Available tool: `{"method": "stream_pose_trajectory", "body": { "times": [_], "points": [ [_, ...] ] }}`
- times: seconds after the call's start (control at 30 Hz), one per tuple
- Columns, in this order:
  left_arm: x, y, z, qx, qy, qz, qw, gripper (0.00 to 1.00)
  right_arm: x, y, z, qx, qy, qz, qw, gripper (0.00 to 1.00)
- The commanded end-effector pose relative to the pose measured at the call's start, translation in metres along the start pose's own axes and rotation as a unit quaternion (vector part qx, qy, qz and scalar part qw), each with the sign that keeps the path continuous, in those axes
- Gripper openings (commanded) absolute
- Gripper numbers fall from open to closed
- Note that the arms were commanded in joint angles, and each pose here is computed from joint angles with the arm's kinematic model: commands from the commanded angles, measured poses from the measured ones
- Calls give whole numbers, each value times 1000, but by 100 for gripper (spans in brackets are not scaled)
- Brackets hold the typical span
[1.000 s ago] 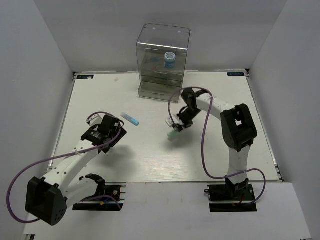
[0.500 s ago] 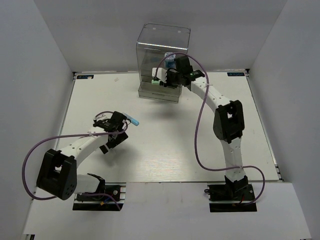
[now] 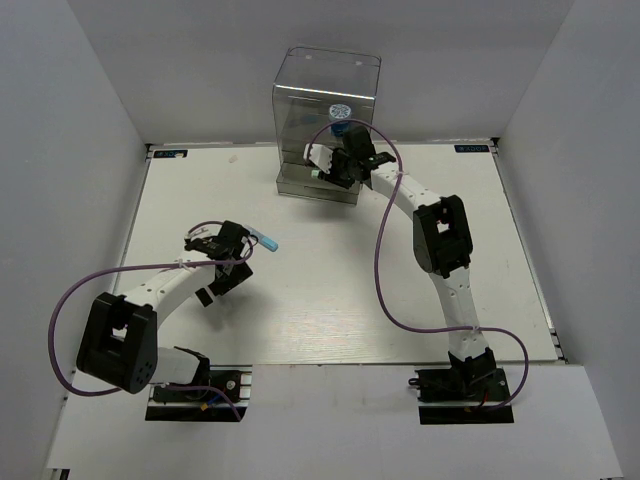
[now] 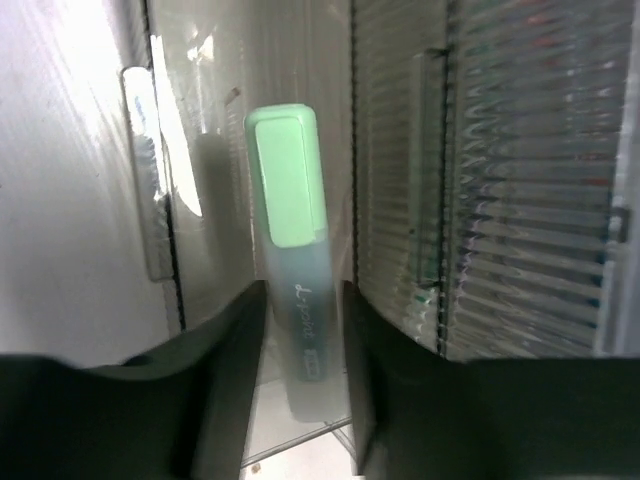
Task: Sort the stationery into containers
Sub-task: Place the pen in the drawer, then pick up the pen from the center of the board.
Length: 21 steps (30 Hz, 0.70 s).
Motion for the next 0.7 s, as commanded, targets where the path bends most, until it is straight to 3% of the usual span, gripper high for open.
{"method": "stream_pose_trajectory", "body": {
  "times": [0.0, 0.27, 0.67],
  "points": [
    [9, -4, -5, -11, -8, -14, 1000, 99, 20, -11, -23, -48, 1, -27, 998, 45],
    [2, 1, 0, 0, -5, -1, 1000, 98, 38, -42, -21, -44, 27, -68, 996, 52],
    [-10, 29, 7, 19, -9, 30, 999, 70, 52, -112, 29, -9, 76, -146, 986, 60]
  ]
}}
Point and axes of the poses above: each gripper's point midway between its finger pads, its own y axis out along the fingers, its own z axis along the line the jaws close on, x = y × z, the point moved 6 cm from there along -y, back along the fingers, and after that the axes turned 1 degree about -y, right-handed, at the moved point
